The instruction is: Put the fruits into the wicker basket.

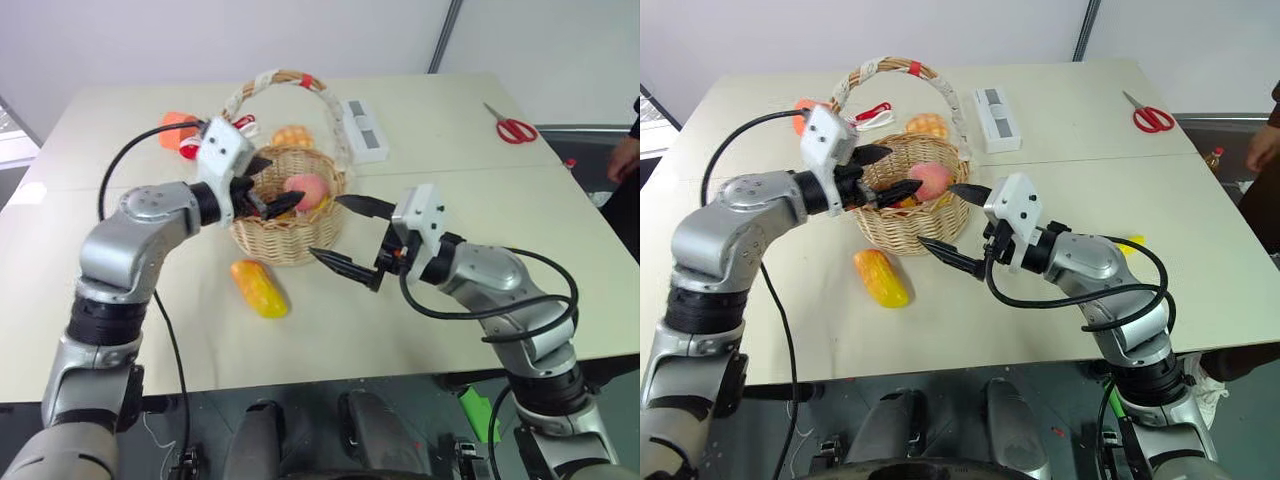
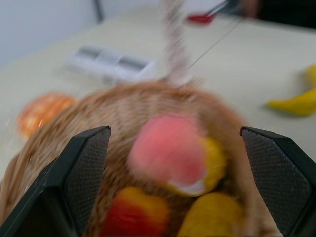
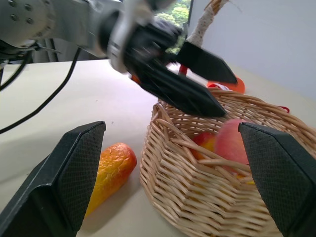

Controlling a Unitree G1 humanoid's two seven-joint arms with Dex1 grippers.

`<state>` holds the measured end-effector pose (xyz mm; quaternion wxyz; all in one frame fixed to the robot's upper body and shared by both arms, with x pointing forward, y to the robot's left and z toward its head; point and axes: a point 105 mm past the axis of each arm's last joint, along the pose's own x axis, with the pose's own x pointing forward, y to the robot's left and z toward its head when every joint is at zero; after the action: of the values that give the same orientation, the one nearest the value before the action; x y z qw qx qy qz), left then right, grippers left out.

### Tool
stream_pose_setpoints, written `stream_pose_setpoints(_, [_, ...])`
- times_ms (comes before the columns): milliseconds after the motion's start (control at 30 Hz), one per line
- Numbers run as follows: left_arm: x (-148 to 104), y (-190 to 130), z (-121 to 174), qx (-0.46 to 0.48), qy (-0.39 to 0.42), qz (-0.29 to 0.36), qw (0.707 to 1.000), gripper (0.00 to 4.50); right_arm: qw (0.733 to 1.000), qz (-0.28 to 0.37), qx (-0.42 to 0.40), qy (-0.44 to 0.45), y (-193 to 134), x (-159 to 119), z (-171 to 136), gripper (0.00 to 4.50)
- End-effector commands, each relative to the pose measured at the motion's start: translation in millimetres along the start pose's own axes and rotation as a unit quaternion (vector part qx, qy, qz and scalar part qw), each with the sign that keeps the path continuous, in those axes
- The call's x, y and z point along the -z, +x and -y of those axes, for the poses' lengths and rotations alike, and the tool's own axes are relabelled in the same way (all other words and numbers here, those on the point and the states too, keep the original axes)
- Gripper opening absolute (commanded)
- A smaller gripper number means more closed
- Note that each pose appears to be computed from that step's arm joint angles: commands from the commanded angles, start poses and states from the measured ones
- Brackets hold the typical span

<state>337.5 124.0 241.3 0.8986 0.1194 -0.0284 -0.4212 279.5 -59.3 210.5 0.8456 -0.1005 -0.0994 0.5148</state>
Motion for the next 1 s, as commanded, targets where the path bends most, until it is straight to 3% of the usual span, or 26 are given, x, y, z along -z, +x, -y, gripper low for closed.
stream_pose_setpoints(33, [-24,-27,1,0.012,0.040,0.045,0.998,4.48,1.000,0.017,-0.001,-0.014,-2,-12,-2,4.50])
stream_pose_setpoints(267, [2,-87,2,0.039,-0.052,-0.010,0.998,4.48,1.000,0.010,-0.014,-0.008,1,-6,-1,4.50])
stream_pose_setpoints(367, [49,-107,-3,-0.028,-0.058,-0.122,0.990,4.48,0.999,-0.015,-0.034,-0.029,3,3,-4,4.50])
stream_pose_setpoints(433, [64,-114,-1,-0.053,-0.072,-0.146,0.985,4.48,0.999,-0.021,-0.038,-0.031,3,7,-5,4.50])
stream_pose_setpoints(667, [98,-110,18,-0.117,-0.179,-0.183,0.960,4.48,0.998,-0.028,-0.046,-0.029,4,16,-7,4.50])
stream_pose_setpoints(933, [91,-81,49,-0.112,-0.317,-0.132,0.932,4.48,0.998,-0.028,-0.056,-0.026,5,21,-8,4.50])
stream_pose_setpoints(1000, [98,-83,52,-0.124,-0.333,-0.153,0.922,4.48,0.998,-0.029,-0.057,-0.026,5,22,-8,4.50])
